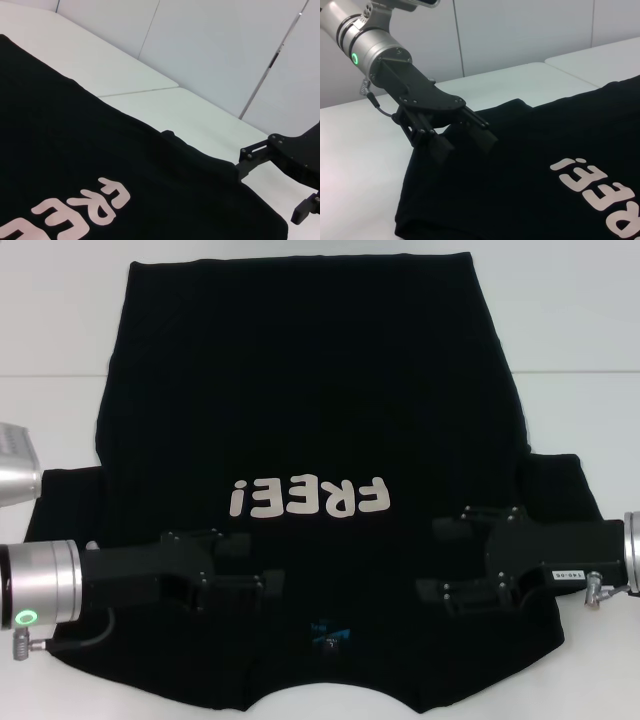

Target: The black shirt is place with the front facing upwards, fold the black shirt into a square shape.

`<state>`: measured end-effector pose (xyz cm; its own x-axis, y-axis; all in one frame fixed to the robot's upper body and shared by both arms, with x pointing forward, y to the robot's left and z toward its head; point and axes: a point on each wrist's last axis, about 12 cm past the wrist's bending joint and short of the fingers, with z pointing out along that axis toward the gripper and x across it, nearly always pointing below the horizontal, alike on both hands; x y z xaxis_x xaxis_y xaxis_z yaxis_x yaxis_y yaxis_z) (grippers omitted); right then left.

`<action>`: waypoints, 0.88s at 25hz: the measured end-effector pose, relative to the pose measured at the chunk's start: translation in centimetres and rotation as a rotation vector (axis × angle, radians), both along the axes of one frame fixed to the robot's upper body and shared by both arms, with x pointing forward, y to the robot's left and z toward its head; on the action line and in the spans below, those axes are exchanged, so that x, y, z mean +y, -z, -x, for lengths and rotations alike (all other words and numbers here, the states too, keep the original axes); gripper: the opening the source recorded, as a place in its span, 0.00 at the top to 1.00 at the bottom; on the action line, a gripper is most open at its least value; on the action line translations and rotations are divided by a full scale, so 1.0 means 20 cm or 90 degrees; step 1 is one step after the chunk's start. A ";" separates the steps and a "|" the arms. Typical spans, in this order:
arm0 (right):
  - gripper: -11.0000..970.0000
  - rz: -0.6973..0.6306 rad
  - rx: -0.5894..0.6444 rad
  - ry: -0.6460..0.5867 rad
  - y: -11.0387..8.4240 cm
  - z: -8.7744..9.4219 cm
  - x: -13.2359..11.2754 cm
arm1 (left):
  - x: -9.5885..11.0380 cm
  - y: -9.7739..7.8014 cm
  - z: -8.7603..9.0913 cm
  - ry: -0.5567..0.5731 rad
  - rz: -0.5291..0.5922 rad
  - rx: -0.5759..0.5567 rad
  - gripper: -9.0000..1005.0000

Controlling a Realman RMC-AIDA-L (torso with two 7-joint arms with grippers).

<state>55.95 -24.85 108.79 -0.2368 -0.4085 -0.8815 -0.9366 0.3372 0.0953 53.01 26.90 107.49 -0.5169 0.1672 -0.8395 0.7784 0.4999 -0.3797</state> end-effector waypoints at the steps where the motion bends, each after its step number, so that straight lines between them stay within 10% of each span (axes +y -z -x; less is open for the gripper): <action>1: 0.07 -0.006 0.006 0.008 0.00 0.00 0.00 | 0.01 -0.01 0.00 -0.014 0.009 0.002 0.13; 12: 0.07 -0.297 0.207 0.385 -0.04 0.01 -0.35 | 0.48 -0.07 0.08 -0.370 0.249 0.261 0.13; 22: 0.08 -0.330 0.277 0.463 0.00 -0.07 -0.37 | 0.69 -0.01 0.24 -0.512 0.335 0.350 0.13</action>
